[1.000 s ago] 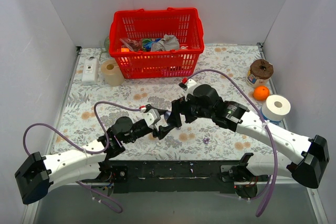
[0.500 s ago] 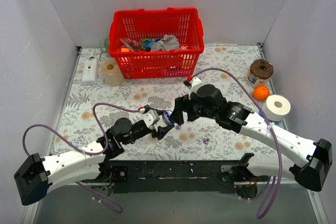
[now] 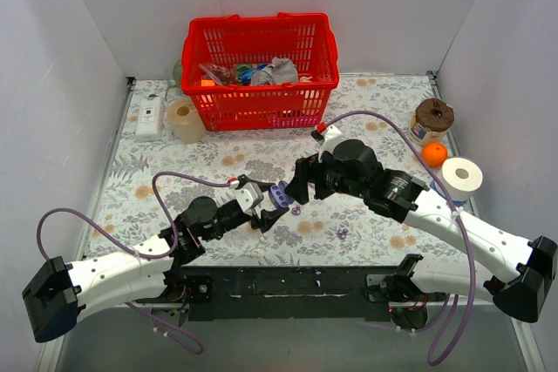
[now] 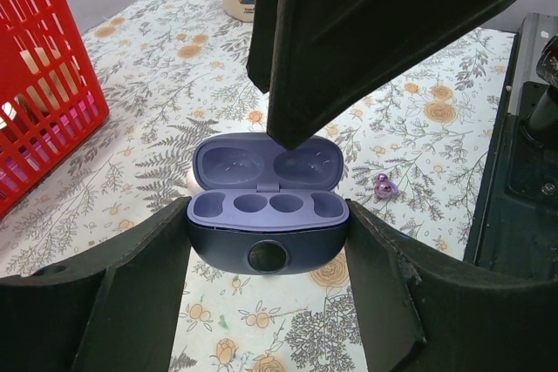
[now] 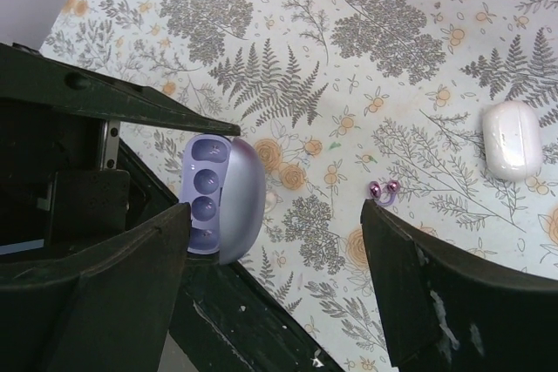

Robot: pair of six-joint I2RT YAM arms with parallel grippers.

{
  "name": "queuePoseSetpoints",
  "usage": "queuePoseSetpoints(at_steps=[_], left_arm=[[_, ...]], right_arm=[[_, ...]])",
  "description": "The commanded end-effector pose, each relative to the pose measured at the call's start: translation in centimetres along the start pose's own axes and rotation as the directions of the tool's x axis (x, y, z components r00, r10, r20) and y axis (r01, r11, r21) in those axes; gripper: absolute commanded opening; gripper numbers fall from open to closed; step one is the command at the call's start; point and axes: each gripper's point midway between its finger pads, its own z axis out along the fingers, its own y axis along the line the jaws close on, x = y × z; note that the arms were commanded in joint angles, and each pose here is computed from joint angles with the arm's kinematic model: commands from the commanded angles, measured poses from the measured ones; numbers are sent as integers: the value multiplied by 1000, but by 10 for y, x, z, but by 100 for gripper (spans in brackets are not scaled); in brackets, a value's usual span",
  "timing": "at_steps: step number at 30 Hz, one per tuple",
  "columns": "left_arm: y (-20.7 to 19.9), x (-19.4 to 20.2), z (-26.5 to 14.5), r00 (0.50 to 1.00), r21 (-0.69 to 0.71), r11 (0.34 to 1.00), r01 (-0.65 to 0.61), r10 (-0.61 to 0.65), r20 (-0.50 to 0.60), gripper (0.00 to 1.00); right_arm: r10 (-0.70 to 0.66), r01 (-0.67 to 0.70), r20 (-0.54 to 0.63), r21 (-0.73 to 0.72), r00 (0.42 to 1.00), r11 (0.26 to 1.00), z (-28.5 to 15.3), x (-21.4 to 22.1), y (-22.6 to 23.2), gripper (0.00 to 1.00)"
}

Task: Insert the wireless bluetooth earbuds into the charging case
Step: Open the charging case, then adjust the charging case.

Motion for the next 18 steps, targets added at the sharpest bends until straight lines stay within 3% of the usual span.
queuePoseSetpoints(at_steps=[1,6,14,18], left_arm=[[1,-6,-2,1000,-11,1000,-8,8,22,0],[1,-10,-1,1000,-11,1000,-9,9,30,0],[2,-12,1,999,-9,1000,-9,9,35,0],[1,-11,2,999,-5,1000,-5,5,35,0]], right_arm=[[-26,32,60,-102,998,994,-7,-28,25,83],[-25,27,21,-95,999,995,1,-20,23,62],[-29,28,-12,-99,999,995,9,-14,23,59],[-35,32,-29,-105,999,994,12,-11,24,48]])
